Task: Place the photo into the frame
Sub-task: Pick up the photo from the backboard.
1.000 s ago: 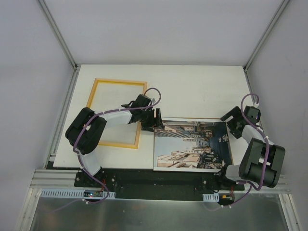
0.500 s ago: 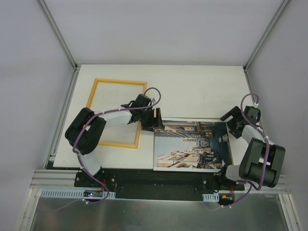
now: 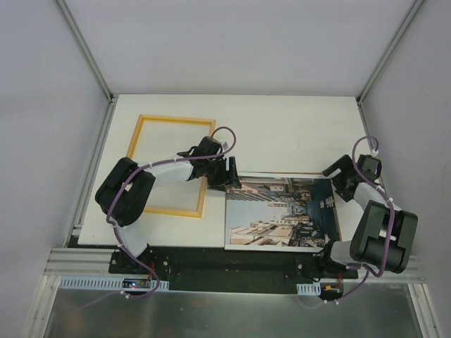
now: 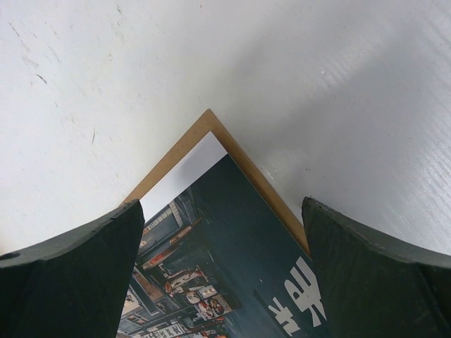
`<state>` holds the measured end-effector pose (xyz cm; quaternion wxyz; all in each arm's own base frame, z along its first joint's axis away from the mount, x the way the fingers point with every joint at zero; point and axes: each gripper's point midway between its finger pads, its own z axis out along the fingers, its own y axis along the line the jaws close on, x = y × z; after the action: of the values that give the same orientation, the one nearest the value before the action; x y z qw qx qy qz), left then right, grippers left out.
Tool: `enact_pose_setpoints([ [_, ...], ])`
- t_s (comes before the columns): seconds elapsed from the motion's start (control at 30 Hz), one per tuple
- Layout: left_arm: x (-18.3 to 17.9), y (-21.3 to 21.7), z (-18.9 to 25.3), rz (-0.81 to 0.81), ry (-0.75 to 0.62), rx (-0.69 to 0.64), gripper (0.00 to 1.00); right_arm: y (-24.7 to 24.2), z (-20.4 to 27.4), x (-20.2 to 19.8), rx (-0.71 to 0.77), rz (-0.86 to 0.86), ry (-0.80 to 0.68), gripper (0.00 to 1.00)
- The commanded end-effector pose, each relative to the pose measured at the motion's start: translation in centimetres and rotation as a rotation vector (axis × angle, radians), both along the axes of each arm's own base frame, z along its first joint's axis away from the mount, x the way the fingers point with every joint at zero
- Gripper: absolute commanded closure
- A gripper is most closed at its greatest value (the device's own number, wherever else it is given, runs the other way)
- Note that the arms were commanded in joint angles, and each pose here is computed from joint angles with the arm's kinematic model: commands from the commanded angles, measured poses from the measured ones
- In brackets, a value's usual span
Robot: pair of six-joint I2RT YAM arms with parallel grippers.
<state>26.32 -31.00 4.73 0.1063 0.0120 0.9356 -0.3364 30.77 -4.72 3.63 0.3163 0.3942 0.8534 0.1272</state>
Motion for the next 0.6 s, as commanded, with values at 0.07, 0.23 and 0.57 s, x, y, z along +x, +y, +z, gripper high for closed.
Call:
enact_pose_setpoints([
  [0.07, 0.6, -1.5, 2.5, -0.018, -0.051, -0.053, 0.31, 0.5, -1.6, -1.3, 0.029, 0.001, 0.063, 0.04],
  [0.23, 0.5, -1.4, 1.8, -0.014, -0.037, -0.040, 0.31, 0.6, -1.6, -1.3, 0.033, 0.003, 0.064, 0.04],
  [0.57, 0.3, -1.1, 1.3, -0.009, -0.032, -0.025, 0.32, 0.7, -1.6, -1.3, 0.035, 0.008, 0.063, 0.04],
])
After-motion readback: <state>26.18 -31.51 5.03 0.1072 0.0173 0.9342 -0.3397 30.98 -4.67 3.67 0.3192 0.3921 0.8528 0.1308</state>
